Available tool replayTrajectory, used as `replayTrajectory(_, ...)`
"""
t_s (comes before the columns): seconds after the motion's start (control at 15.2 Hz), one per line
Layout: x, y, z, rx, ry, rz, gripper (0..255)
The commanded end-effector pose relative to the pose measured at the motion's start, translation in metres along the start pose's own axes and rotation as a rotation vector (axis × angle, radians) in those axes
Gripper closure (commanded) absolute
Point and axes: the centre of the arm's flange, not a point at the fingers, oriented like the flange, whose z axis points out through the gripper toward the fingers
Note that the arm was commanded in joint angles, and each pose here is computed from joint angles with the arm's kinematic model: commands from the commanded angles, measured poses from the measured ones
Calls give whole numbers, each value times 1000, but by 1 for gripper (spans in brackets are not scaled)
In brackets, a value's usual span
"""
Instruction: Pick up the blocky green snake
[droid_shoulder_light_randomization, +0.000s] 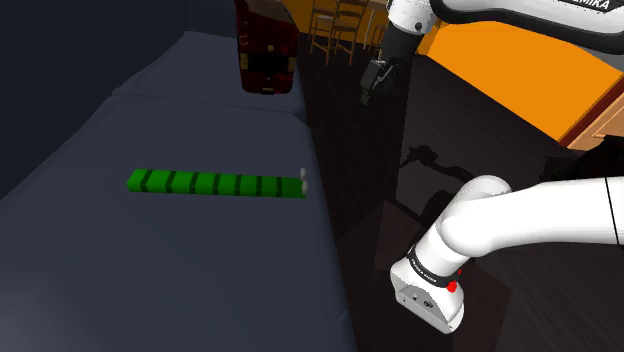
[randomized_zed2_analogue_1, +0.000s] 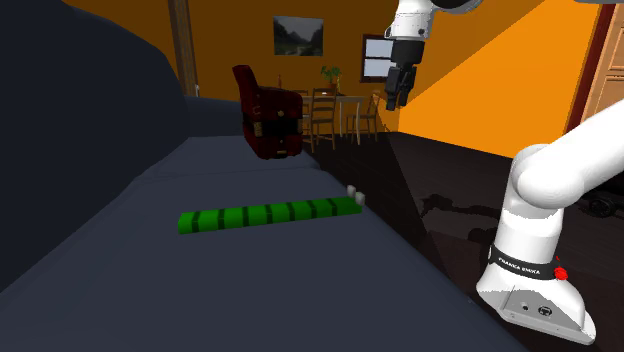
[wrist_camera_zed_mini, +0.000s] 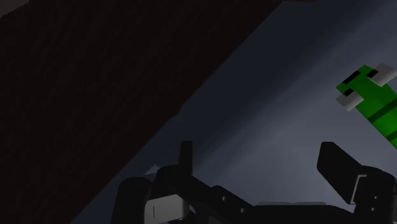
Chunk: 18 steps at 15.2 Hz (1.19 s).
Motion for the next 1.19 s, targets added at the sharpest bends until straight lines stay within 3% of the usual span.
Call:
replayTrajectory(0.0, 0, 0, 0, 0, 0, 0, 0)
replayTrajectory(1.12, 107, -164, 96, 96, -54, -408, 0)
